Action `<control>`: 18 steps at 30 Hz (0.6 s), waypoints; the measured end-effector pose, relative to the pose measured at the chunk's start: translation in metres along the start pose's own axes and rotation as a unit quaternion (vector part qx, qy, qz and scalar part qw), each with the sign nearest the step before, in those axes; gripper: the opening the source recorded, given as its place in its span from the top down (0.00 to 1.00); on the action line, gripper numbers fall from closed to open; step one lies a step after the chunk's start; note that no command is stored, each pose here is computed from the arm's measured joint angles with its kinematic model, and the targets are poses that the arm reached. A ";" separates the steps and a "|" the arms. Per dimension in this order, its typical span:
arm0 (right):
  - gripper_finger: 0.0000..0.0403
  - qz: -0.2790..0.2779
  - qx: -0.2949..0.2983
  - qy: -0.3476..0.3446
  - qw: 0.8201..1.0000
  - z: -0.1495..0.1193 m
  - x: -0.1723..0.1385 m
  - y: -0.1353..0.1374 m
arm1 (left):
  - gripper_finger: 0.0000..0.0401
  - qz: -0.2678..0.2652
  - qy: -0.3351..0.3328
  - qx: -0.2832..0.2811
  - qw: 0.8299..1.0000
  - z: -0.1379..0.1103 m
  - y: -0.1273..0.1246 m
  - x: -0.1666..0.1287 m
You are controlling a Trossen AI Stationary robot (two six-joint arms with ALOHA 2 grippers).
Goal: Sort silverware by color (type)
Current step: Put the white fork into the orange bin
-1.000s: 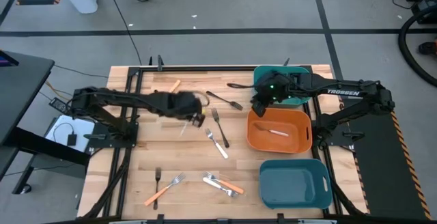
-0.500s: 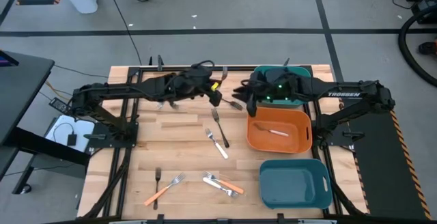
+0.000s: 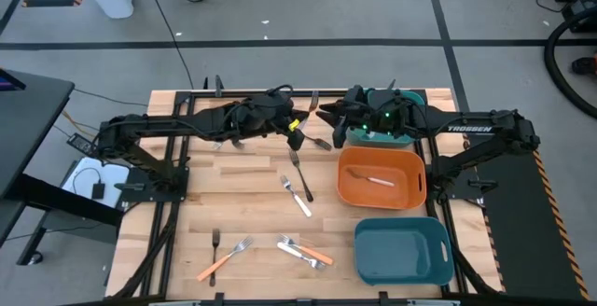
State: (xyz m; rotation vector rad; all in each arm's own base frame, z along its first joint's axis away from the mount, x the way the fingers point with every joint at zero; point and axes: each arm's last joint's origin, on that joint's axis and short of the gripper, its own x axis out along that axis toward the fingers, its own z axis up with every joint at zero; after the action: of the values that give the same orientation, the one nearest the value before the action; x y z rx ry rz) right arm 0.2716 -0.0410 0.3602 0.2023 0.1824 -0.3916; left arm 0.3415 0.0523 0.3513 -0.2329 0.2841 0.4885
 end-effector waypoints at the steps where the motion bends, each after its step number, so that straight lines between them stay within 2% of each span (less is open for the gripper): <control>1: 0.72 0.008 -0.003 -0.002 1.000 0.001 0.000 0.000 | 0.99 -0.011 -0.002 -0.001 1.000 0.001 -0.001 0.000; 3: 0.72 0.021 -0.002 -0.002 1.000 0.001 0.000 0.000 | 0.99 -0.030 -0.004 -0.003 1.000 0.002 -0.002 0.000; 9: 0.72 0.022 0.022 -0.004 1.000 0.003 -0.002 -0.002 | 0.99 -0.035 -0.014 -0.004 0.999 0.004 -0.001 0.000; 18: 0.72 0.032 0.028 -0.026 0.999 0.015 -0.027 -0.004 | 1.00 -0.033 -0.025 -0.001 0.999 0.007 0.002 0.002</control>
State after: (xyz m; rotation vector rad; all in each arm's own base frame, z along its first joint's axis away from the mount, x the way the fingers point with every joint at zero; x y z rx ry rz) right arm 0.2472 -0.0383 0.3800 0.2520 0.1144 -0.3371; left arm 0.3433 0.0570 0.3573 -0.2304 0.2265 0.4291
